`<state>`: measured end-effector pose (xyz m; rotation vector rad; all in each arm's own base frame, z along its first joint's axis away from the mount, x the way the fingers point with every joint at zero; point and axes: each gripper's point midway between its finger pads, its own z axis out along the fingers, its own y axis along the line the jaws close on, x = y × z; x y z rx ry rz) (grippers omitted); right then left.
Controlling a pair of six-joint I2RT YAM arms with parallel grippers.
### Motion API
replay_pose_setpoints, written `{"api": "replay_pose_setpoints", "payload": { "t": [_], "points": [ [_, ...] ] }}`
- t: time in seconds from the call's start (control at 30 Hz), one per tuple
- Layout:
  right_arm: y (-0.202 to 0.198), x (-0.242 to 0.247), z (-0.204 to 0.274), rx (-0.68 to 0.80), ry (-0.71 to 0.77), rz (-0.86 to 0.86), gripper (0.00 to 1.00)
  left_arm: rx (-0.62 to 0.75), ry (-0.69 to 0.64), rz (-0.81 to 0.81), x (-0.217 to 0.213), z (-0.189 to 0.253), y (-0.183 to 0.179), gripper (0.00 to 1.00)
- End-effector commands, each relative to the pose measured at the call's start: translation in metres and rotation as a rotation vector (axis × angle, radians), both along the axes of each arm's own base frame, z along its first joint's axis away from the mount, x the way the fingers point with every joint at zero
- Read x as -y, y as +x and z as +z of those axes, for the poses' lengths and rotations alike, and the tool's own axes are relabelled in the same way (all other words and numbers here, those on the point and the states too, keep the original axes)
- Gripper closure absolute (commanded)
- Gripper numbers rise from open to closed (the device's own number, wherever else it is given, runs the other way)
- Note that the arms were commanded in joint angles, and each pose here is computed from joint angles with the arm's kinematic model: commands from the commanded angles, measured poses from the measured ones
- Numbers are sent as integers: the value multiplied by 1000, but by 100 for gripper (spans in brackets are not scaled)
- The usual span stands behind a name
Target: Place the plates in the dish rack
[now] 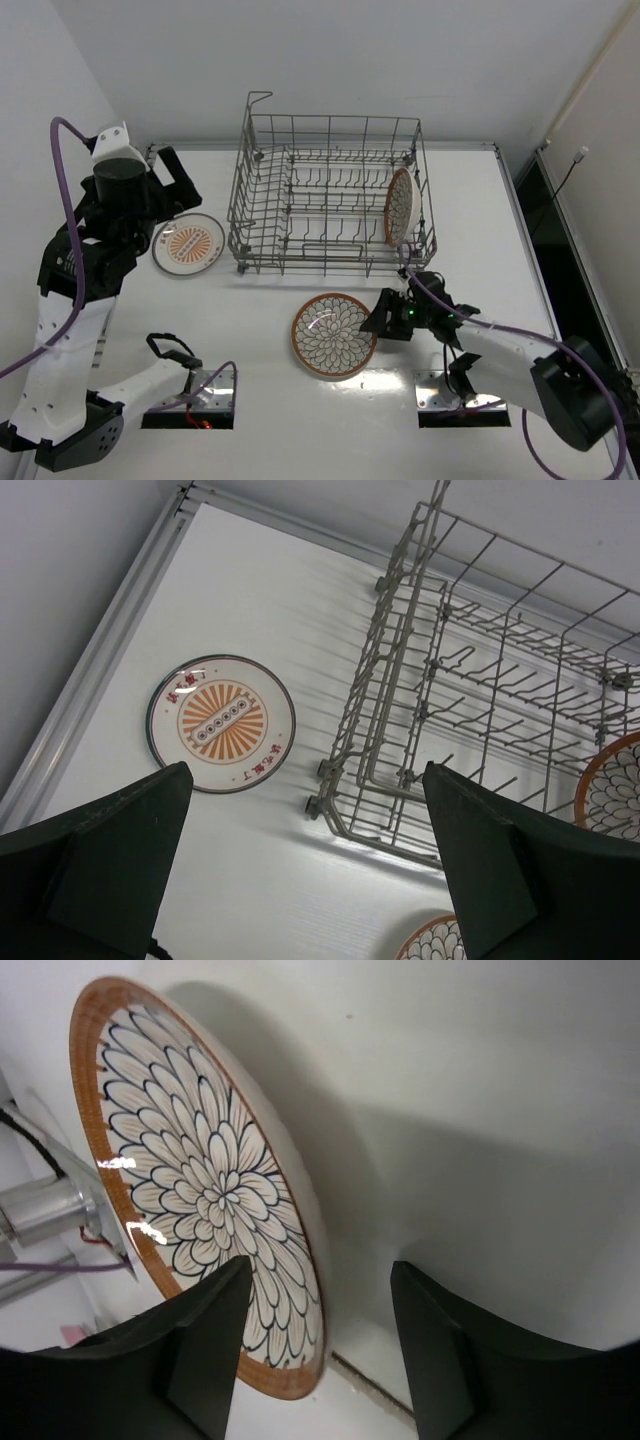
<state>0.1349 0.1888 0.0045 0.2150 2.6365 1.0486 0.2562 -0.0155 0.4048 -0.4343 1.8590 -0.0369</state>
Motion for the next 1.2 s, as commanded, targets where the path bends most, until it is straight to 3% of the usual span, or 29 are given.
{"api": "replay_pose_setpoints", "payload": {
  "t": [0.0,0.07,0.1,0.17,0.2,0.27,0.43,0.47,0.5,0.63,0.67,0.8,0.93,1.03,1.17],
  "points": [
    [6,-6,-7,11,-32,32,46,1,23,-19,-5,6,-17,0],
    [7,-13,-9,15,-30,56,55,-23,35,-11,-7,1,-20,0],
    [6,-13,-13,-10,-45,57,66,-35,49,-15,-9,0,-24,0],
    [2,-14,-17,-38,-56,63,77,-46,61,-18,-10,0,-27,0],
    [-1,-13,-20,-48,-73,67,90,-47,69,-21,-11,0,-27,0],
    [-5,-7,-20,-58,-103,52,100,-52,80,-25,-12,0,-29,0],
    [3,3,24,30,-162,23,100,-48,109,-27,-14,2,-28,0],
    [-3,17,26,13,-230,20,100,-49,110,-28,-14,1,-27,0],
    [9,13,60,92,-202,5,100,-38,106,-27,-13,3,-25,0],
    [16,34,127,168,-285,-63,100,-56,112,-28,-11,-8,-19,0],
    [23,35,166,235,-260,-94,100,-43,99,-24,-10,-5,-17,0],
    [24,67,238,293,-366,-192,100,-70,100,-22,-9,-19,-16,0],
    [53,88,330,455,-456,-292,100,-77,90,-30,-6,-29,-15,0],
    [97,95,366,514,-635,-319,100,-89,84,-60,-1,-35,-17,0],
    [160,88,393,568,-759,-410,100,-111,58,-89,6,-44,-20,0]
  ]
}}
